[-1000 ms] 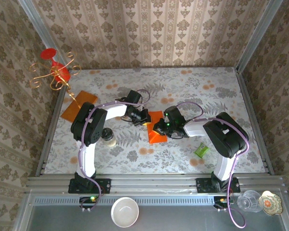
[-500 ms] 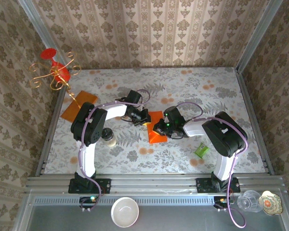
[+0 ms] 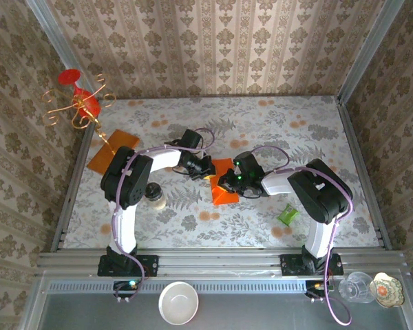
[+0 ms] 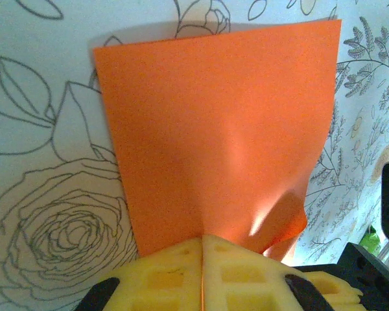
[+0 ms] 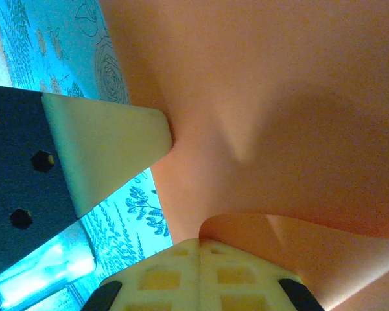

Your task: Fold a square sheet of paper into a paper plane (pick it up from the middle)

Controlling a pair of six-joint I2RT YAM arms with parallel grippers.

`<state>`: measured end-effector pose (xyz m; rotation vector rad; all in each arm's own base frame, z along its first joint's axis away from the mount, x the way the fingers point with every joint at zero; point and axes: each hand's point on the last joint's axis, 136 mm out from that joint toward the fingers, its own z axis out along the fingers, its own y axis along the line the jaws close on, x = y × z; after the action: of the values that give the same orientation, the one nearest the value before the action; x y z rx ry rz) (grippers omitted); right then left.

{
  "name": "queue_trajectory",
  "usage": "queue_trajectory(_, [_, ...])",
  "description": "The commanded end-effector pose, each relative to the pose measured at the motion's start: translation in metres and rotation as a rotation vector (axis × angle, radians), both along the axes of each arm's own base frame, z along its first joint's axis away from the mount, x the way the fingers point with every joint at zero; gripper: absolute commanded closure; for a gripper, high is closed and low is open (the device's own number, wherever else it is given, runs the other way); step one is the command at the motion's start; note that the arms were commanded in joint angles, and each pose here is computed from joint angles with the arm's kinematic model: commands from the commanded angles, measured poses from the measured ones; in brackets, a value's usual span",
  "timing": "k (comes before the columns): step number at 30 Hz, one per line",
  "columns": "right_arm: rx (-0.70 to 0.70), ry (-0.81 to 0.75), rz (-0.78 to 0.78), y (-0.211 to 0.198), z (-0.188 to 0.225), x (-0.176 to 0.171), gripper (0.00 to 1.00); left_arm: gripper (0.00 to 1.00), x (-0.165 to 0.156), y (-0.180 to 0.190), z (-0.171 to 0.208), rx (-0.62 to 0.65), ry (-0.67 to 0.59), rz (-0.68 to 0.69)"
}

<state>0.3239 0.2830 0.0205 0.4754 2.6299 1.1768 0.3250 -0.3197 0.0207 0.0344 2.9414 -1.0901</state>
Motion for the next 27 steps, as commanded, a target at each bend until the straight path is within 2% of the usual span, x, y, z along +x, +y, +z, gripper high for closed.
queue_trajectory(1, [-0.026,0.006,-0.02,-0.002,-0.006,0.003,1.0,0.9,-0.016,0.014,-0.019,0.076,0.049,0.0])
queue_trajectory(20, [-0.048,0.059,0.006,-0.003,-0.021,-0.006,0.98,0.9,-0.015,0.013,-0.013,0.066,0.038,0.001])
queue_trajectory(27, [-0.078,0.087,0.004,-0.008,-0.028,-0.011,0.9,0.89,-0.002,0.013,0.007,0.03,0.005,0.027])
